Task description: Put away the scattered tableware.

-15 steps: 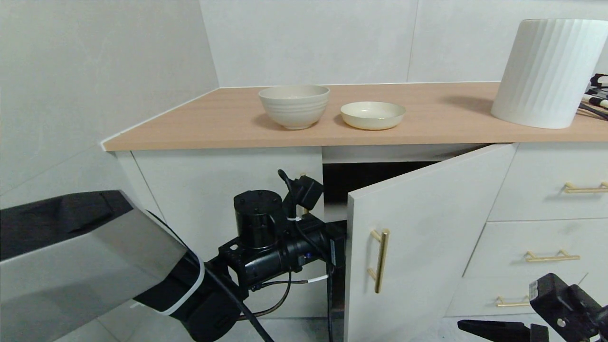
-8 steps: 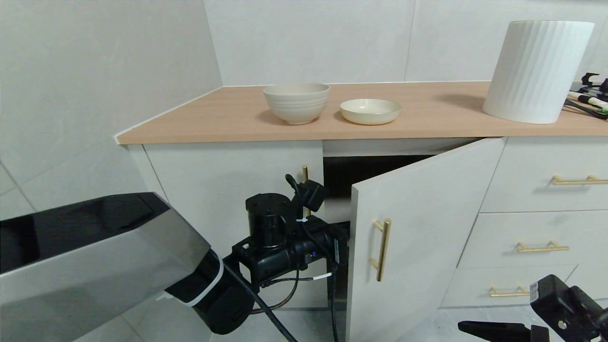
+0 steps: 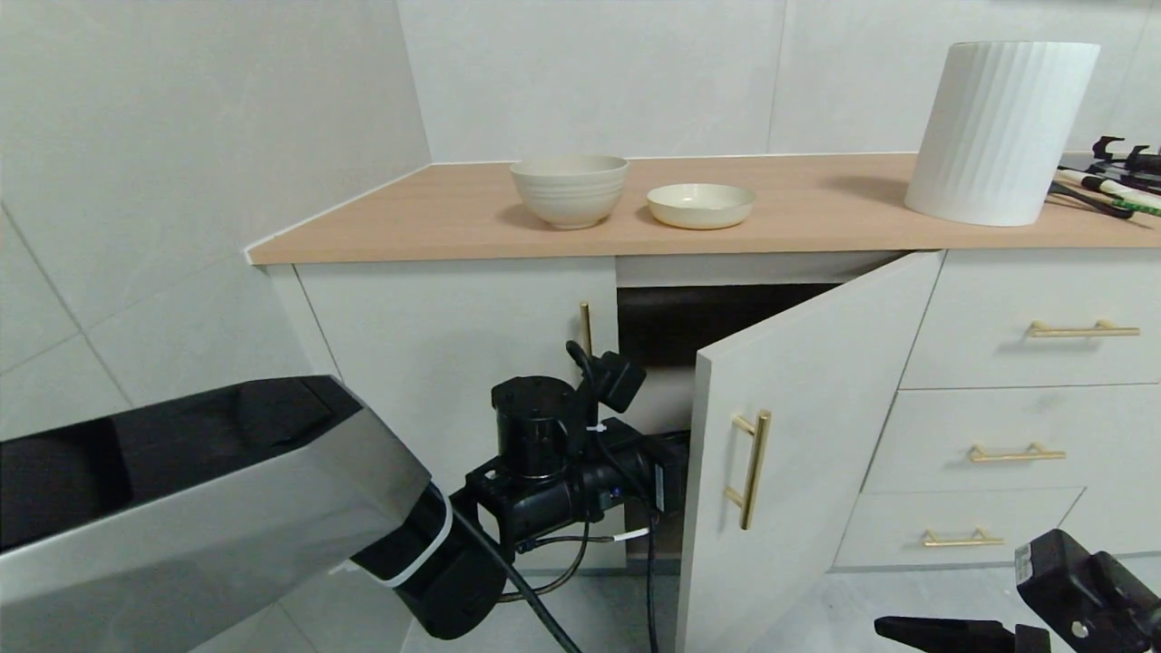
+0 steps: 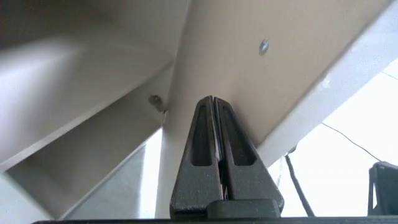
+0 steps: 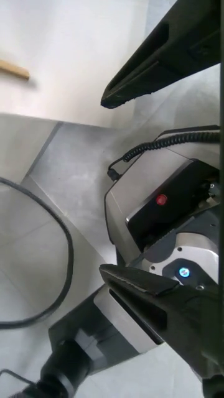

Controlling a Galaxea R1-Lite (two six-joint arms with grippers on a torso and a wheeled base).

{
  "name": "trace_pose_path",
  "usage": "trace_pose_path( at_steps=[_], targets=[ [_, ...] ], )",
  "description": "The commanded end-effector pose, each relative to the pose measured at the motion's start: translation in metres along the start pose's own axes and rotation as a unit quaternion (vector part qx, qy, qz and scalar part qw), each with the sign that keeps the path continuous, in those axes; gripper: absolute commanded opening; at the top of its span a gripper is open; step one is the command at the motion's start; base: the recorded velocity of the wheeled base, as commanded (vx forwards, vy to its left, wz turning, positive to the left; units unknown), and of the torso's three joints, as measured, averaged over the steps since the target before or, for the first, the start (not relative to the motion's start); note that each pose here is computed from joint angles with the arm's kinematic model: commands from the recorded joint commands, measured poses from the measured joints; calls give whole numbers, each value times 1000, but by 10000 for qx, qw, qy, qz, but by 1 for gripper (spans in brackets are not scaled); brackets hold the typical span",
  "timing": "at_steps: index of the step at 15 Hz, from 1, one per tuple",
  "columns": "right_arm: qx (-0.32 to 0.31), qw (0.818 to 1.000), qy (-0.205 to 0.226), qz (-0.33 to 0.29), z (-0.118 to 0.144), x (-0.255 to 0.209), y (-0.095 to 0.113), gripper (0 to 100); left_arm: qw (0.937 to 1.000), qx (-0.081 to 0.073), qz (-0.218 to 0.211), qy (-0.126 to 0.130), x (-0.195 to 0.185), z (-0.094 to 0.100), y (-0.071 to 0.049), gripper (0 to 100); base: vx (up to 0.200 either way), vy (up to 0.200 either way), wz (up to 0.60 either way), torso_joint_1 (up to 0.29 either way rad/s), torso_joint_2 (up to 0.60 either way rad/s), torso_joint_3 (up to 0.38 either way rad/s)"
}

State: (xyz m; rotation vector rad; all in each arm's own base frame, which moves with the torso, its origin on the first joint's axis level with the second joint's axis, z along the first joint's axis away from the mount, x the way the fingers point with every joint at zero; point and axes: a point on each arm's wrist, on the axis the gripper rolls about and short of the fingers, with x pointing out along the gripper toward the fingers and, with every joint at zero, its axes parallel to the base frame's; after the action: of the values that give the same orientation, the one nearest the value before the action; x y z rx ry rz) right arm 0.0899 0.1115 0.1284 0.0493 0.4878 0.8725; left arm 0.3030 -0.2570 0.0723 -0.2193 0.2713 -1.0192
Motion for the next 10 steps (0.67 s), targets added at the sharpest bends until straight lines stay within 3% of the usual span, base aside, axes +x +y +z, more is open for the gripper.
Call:
trace_pose_path(
  at_steps=[1,5,7,8,9,10],
  targets=[
    [3,10000,-1,-5,0,0,0,100,10000,5,23,-16,7,-3,5,0,0,0,0,0,0,0],
    [1,10000,23,-3,0,1,0,100,10000,14,17,-36,11,-4,6,0,0,0,0,0,0,0],
    [0,10000,23,28,0,1,0,100,9999,49,-99,-59,15,-4,-3,0,0,0,0,0,0,0],
    [-12,9999,26,104,-1,0,1,100,9996,88,-254,-78,19,-5,-15,0,0,0,0,0,0,0],
    [-65,9993,37,358,-3,-4,6,100,9981,138,-590,-87,24,-9,-38,0,0,0,0,0,0,0],
    [-82,9988,45,477,-4,-5,7,100,9970,155,-760,-72,26,-11,-50,0,0,0,0,0,0,0]
  ],
)
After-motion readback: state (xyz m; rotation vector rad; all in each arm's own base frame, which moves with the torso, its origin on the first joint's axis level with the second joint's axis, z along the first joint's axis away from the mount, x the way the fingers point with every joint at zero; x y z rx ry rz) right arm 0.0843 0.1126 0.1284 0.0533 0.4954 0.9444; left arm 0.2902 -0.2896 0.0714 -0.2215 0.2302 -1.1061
